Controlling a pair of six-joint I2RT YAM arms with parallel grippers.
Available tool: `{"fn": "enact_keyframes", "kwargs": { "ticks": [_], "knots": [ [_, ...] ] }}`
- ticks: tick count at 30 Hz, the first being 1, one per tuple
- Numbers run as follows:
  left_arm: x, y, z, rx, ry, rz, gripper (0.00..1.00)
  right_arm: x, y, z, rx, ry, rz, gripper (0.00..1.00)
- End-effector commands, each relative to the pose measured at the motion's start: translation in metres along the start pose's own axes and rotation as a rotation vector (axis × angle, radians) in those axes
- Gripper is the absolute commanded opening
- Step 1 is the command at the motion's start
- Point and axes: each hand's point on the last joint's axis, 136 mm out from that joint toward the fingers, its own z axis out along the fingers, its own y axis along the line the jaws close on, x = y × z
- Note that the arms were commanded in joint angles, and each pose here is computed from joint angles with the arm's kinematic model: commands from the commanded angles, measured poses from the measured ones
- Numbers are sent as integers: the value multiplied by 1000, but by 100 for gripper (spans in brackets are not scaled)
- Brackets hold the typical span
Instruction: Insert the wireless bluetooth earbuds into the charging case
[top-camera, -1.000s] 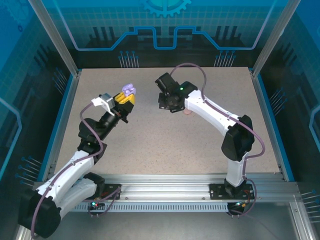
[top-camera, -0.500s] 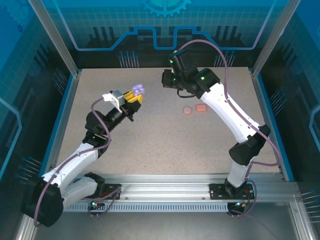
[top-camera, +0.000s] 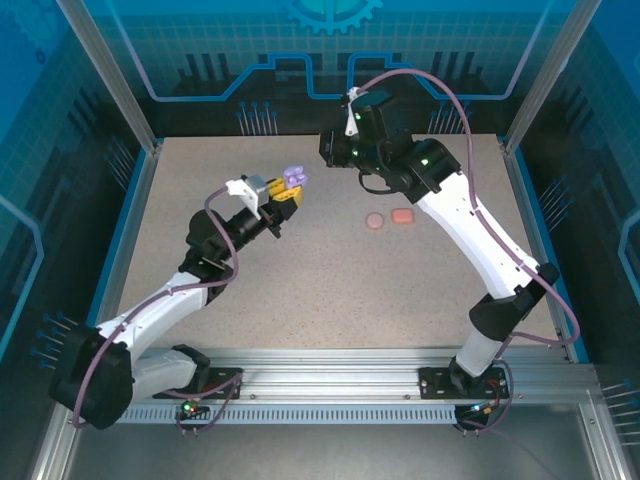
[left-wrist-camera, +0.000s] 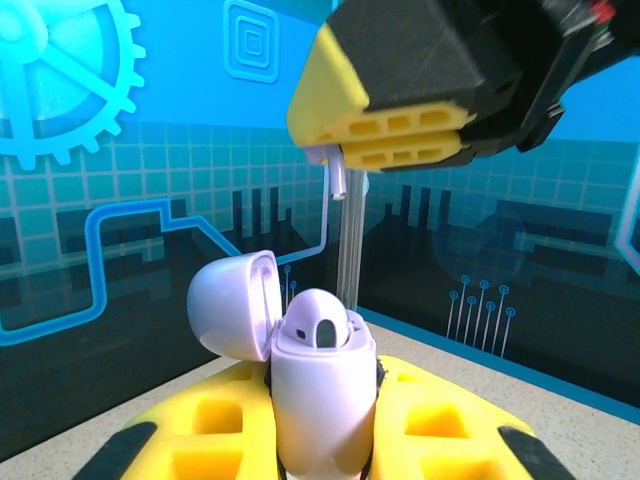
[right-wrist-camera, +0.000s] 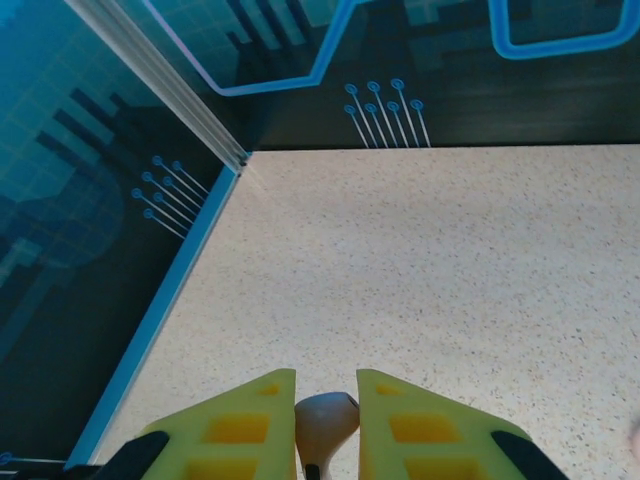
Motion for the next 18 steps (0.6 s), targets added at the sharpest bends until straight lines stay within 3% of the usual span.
{"fn": "enact_keyframes", "kwargs": {
  "ticks": [1,18],
  "knots": [
    [-25,-10,8,48,-71,75,0,-11,23,-22,-76,-58,-51,19],
    [-30,-12,18,60,-83,105,0,29,43,-6,-106,59,-73,17]
  ]
}}
